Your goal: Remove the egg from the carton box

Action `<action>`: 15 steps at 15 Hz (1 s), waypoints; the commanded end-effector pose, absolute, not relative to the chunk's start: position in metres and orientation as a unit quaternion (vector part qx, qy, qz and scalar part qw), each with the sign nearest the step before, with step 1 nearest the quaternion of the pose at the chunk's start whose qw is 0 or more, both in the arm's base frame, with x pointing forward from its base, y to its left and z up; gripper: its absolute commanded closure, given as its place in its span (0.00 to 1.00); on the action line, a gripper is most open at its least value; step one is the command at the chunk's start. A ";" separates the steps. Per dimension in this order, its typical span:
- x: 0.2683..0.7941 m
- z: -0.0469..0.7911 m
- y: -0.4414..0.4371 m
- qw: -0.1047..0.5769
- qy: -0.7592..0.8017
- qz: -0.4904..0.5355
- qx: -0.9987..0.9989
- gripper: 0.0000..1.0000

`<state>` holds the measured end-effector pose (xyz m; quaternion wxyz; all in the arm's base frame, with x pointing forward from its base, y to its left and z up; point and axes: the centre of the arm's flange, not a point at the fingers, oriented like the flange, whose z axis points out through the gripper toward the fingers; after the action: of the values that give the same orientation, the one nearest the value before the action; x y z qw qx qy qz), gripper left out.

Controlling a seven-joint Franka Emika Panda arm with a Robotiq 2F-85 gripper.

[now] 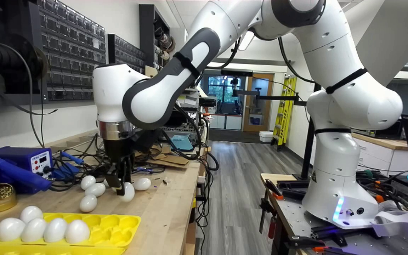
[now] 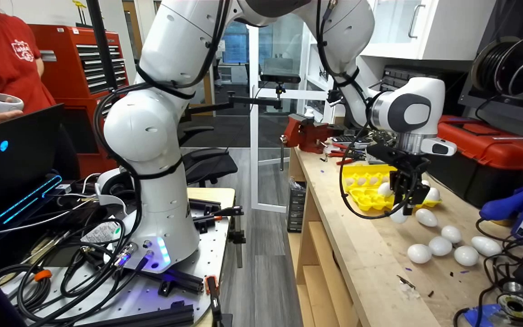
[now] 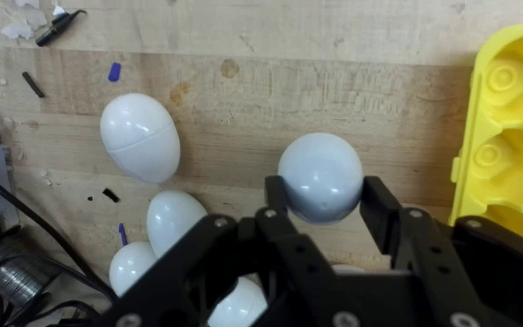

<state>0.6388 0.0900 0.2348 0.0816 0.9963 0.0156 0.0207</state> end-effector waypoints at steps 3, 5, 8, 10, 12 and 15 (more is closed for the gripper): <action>0.645 0.228 0.084 0.096 0.006 0.018 0.995 0.80; 0.648 0.230 0.081 0.096 0.001 0.016 0.995 0.30; 0.648 0.240 0.076 0.097 -0.002 0.025 0.995 0.17; 0.647 0.247 0.075 0.096 -0.004 0.032 0.995 0.04; 0.644 0.257 0.075 0.093 -0.003 0.042 0.995 0.00; 0.640 0.273 0.077 0.086 0.000 0.058 0.995 0.00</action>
<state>0.6526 0.0773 0.2475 0.0860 0.9955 0.0046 0.0385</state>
